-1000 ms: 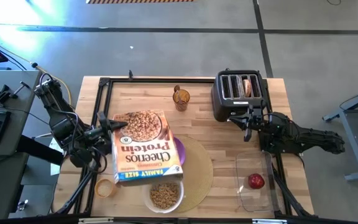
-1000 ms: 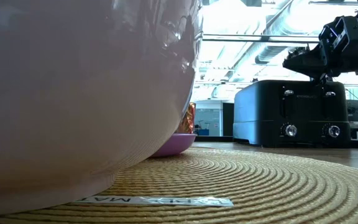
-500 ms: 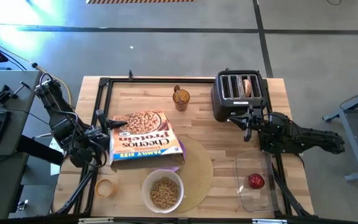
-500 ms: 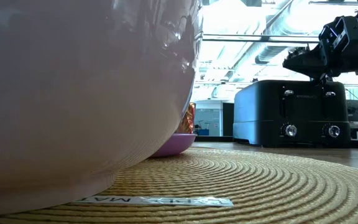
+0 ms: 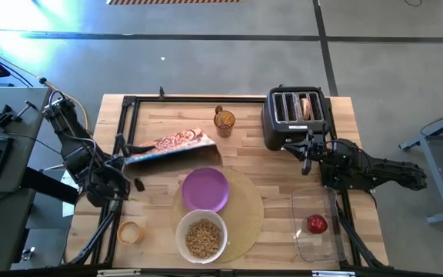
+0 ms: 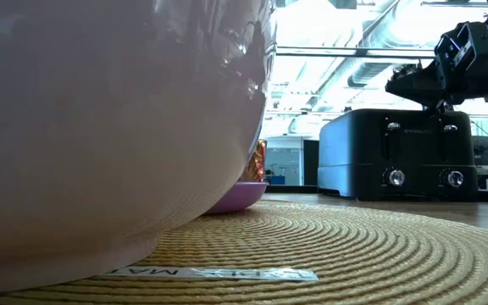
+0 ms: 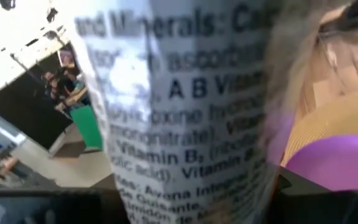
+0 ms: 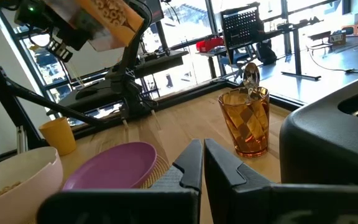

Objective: Arrange a breakfast setting
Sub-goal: Pour the cereal from the cereal box into the white bowl

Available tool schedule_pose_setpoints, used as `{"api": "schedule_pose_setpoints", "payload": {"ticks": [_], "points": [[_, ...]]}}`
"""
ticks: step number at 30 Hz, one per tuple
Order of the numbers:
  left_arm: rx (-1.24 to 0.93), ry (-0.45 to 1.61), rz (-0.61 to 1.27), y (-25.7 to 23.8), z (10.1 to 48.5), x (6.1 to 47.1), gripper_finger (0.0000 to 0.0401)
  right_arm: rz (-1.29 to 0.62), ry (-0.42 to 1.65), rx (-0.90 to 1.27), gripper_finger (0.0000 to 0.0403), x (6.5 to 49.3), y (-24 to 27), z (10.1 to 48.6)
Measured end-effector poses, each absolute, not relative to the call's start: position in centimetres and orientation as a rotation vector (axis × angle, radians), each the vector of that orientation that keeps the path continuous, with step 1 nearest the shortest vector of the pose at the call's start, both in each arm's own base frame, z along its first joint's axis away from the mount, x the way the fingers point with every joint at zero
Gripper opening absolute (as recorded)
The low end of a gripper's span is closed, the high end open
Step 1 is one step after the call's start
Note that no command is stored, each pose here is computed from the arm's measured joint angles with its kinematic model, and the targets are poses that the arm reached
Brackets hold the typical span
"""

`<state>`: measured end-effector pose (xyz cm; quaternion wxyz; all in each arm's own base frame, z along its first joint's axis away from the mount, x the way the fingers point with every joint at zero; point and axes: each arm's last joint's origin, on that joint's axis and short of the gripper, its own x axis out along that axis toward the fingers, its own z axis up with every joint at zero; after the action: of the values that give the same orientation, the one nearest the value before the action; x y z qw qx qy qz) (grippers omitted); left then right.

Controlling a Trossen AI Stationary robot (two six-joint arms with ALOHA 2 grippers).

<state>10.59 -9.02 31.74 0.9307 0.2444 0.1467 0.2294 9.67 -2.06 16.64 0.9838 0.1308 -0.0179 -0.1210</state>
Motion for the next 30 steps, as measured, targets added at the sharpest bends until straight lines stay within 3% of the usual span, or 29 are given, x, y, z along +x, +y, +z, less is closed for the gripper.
{"api": "schedule_pose_setpoints", "payload": {"ticks": [30], "points": [[0.11, 0.234, 0.875, -5.4, 31.2, 13.9, 0.0149, -0.199, -0.044, 0.465, 0.0, 9.7, -1.9, 16.6]]}}
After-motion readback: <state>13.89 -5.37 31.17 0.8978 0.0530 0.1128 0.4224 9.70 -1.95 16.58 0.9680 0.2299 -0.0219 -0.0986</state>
